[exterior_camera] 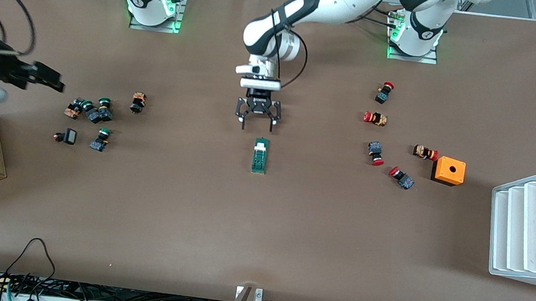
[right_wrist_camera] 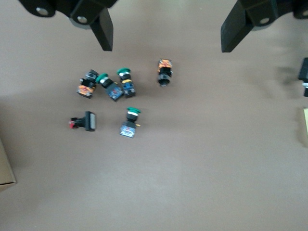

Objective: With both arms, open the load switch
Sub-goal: 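Open the left gripper and lift it off the switch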

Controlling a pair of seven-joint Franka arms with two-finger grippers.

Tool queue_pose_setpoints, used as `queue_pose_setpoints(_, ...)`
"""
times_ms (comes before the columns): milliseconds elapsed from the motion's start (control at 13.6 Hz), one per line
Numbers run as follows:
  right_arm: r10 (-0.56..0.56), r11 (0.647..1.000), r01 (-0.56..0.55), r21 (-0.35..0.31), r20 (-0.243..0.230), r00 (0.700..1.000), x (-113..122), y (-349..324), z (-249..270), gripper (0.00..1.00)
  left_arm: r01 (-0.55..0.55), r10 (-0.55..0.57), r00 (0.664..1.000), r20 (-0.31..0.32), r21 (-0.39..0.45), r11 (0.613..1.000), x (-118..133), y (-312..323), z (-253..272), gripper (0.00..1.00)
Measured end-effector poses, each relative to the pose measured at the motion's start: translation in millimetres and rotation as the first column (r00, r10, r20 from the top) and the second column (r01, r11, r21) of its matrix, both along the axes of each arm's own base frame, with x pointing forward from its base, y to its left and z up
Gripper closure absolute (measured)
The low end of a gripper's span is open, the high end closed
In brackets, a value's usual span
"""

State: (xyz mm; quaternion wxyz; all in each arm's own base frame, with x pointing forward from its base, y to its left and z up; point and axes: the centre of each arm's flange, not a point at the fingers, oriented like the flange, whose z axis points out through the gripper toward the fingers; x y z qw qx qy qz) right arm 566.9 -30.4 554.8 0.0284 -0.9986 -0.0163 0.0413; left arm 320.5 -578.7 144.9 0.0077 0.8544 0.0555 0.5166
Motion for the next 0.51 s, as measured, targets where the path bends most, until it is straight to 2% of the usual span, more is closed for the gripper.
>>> queue_pose_setpoints(147,0.024,0.999,-0.024,-0.021,0.003,1.0,-2,-11,7,0.01,-0.021,0.022,0.998,-0.056,0.013,1.0,-10,-9,41,0.0)
queue_pose_setpoints(294,0.029,0.999,-0.029,-0.026,0.0,1.0,-2,-10,7,0.01,-0.028,0.034,0.989,-0.147,0.04,0.999,-12,-15,93,0.0)
queue_pose_setpoints(515,0.032,0.999,-0.032,-0.038,0.002,0.999,-2,-11,9,0.01,-0.014,0.029,0.961,-0.276,0.056,0.998,14,-2,182,0.0)
